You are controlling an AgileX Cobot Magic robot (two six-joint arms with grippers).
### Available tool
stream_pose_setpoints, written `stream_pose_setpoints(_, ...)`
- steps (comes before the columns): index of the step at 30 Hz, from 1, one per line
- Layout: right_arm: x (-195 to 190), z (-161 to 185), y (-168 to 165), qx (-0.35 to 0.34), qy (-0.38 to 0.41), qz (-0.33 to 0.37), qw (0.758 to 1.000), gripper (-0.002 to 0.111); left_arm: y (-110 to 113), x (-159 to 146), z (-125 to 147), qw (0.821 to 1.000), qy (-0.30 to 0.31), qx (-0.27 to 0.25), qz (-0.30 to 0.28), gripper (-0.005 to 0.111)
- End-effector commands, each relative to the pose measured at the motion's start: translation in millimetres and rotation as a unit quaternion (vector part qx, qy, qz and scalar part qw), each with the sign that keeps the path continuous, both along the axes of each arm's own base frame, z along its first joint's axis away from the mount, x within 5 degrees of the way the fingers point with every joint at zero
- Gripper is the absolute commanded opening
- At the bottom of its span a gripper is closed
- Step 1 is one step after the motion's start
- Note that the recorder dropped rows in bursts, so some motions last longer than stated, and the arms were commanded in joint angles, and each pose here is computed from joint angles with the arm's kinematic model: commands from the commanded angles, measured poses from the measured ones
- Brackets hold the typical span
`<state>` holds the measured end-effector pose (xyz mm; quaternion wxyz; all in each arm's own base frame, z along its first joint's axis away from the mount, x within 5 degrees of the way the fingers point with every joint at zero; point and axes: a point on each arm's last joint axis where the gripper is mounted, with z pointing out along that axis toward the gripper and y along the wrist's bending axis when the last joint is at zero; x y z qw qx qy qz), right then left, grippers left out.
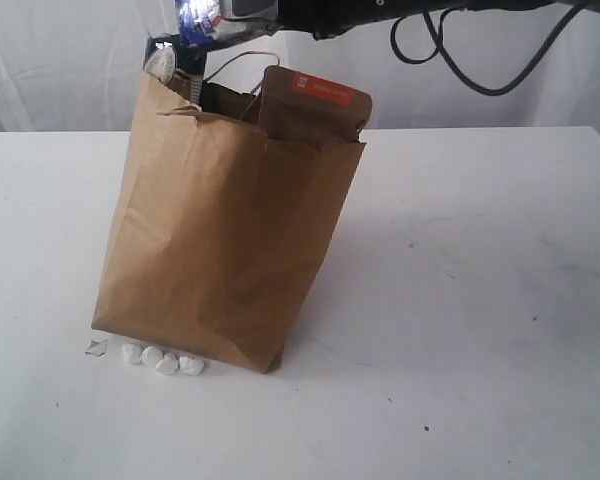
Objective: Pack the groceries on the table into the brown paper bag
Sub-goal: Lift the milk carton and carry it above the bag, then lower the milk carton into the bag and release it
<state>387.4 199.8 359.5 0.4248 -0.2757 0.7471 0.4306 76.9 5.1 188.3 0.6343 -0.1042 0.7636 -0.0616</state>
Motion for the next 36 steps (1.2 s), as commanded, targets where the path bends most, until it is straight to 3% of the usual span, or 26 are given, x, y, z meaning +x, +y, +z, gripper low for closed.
stream_pose_setpoints(1, -4.8, 4.9, 1.2, -0.005, -0.016, 0.022, 1.0, 0.0, -0.5, -0.4, -0.3, 1.0, -0.002, 0.003, -0.004, 0.0)
stream_pose_setpoints(4, -6.3, 1.5, 0.7, -0.027, -0.021, 0.033, 0.999, 0.005, -0.5, -0.4, -0.3, 1.0, -0.002, 0.003, -0.004, 0.0)
stream_pose_setpoints(9, -9.7, 0.1, 1.5, -0.034, -0.017, 0.053, 0.998, 0.022, -0.5, -0.4, -0.3, 1.0, -0.002, 0.003, -0.004, 0.0)
stream_pose_setpoints(15, -3.3, 0.8, -0.8, -0.037, -0.03, 0.017, 0.999, 0.047, -0.5, -0.4, -0.3, 1.0, -0.002, 0.003, -0.004, 0.0)
stream_pose_setpoints(18, -0.7, 1.3, -1.8, -0.036, -0.035, 0.003, 0.999, 0.054, -0.5, -0.4, -0.3, 1.0, -0.002, 0.003, -0.004, 0.0)
stream_pose_setpoints(29, -1.4, 1.2, -1.5, -0.036, -0.032, 0.007, 0.999, 0.054, -1.1, -0.4, -0.4, 1.0, -0.002, 0.003, -0.007, 0.0)
stream_pose_setpoints(36, -10.2, 9.7, -2.7, -0.036, -0.036, 0.027, 0.998, 0.043, -1.3, -0.4, -0.4, 1.0, -0.002, 0.003, -0.008, 0.0)
